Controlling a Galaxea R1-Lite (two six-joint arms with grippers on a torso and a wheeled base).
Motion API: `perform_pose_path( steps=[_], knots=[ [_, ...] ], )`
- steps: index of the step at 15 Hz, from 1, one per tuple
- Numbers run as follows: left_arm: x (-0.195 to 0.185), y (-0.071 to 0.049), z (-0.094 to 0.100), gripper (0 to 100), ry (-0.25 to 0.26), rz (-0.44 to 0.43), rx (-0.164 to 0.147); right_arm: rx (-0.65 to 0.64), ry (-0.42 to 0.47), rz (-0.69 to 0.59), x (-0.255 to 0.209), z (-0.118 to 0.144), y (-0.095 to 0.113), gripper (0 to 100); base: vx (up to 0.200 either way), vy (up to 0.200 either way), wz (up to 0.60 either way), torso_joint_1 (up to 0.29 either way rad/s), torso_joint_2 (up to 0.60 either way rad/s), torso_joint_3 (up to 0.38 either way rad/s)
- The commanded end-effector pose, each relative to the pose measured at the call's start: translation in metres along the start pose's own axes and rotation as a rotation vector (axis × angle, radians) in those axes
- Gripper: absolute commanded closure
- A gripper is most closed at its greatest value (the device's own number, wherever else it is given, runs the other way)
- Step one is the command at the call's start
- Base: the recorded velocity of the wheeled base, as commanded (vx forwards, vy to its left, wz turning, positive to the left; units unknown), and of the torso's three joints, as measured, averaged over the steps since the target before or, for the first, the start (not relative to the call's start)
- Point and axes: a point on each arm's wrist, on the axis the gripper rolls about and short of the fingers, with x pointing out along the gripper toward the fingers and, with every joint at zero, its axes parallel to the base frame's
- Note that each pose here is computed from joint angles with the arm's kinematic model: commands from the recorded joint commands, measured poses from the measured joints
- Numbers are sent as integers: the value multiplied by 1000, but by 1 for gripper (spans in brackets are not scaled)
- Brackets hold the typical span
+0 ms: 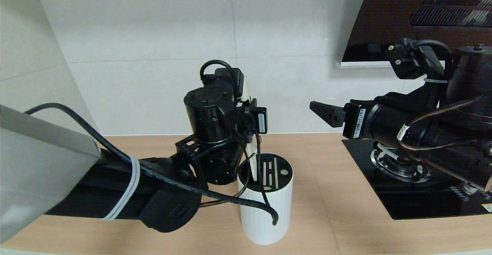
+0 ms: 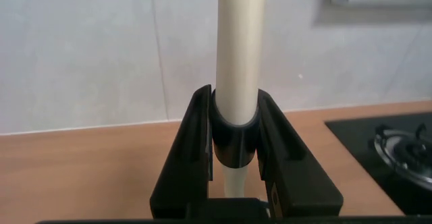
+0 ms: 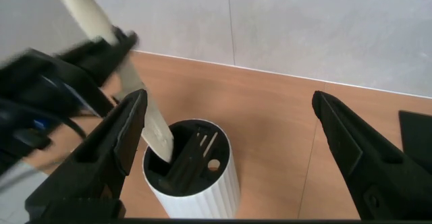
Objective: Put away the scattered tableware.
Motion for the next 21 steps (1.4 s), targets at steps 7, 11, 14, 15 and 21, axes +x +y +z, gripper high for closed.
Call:
perform_pose_path(
  steps=[7, 11, 14, 15, 21],
  knots=[
    [6, -15, -38, 100, 67, -22, 17, -5, 19, -3, 4, -5, 1, 0, 0, 0, 0, 0, 0, 0],
    [9, -17, -52, 100, 99, -17, 16, -6, 20, -3, 5, -6, 1, 0, 0, 0, 0, 0, 0, 0],
    [4, -15, -67, 100, 144, -20, 46, -8, 26, -4, 6, -8, 1, 0, 0, 0, 0, 0, 0, 0],
    [4, -15, -69, 100, 150, -20, 49, -8, 26, -4, 6, -8, 1, 0, 0, 0, 0, 0, 0, 0],
    [4, -14, -77, 100, 170, -17, 52, -9, 31, -3, 7, -9, 1, 0, 0, 0, 0, 0, 0, 0]
  ],
)
